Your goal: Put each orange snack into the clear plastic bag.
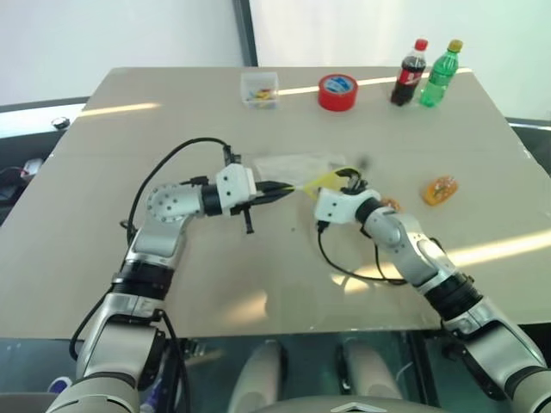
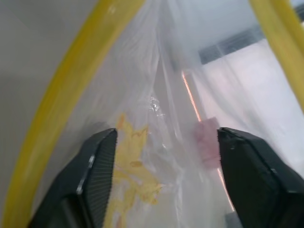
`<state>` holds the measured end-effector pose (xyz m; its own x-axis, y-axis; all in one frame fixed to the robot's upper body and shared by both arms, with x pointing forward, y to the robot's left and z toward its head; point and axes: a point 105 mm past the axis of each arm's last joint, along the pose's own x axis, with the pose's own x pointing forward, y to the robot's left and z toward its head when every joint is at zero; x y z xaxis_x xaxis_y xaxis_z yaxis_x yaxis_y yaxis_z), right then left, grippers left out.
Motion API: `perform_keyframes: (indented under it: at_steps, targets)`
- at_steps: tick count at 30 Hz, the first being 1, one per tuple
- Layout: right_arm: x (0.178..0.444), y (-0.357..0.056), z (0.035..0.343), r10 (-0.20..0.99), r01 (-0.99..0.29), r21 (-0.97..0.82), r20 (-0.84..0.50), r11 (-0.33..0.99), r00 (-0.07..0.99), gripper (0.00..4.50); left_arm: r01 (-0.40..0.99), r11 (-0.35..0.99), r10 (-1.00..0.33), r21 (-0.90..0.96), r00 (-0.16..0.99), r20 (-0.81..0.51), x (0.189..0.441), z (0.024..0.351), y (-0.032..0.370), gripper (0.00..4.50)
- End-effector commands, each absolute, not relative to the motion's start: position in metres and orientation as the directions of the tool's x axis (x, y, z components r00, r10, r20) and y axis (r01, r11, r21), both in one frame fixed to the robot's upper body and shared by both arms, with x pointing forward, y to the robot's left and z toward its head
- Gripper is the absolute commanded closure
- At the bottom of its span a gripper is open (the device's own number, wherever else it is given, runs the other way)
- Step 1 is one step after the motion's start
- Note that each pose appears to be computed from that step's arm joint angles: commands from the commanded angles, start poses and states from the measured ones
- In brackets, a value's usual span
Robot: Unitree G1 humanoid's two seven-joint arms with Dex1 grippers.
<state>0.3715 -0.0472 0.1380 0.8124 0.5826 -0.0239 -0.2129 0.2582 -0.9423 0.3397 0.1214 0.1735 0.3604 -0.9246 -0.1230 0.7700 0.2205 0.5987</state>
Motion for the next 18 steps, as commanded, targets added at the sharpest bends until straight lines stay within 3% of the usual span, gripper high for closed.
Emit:
perform_keyframes:
  at_steps: [1,10,18]
  targets:
    - [0.368,-0.062,0.157,0.563,-0.158,-0.939,0.045,0.306,0.825,0.02,0.759,0.265,-0.911,0.595,0.399,-0.102,0.345,0.179,0.127,4.5]
    - [0.322,-0.098,0.172,0.527,-0.353,-0.787,-0.042,0.506,0.849,0.02,0.743,0.347,-0.88,0.573,0.469,-0.075,0.359,0.179,0.13,4.5]
    - [0.305,-0.153,0.144,0.271,-0.321,-0.453,-0.175,0.831,0.947,0.02,0.736,0.37,-0.874,0.567,0.483,-0.057,0.364,0.18,0.129,4.5]
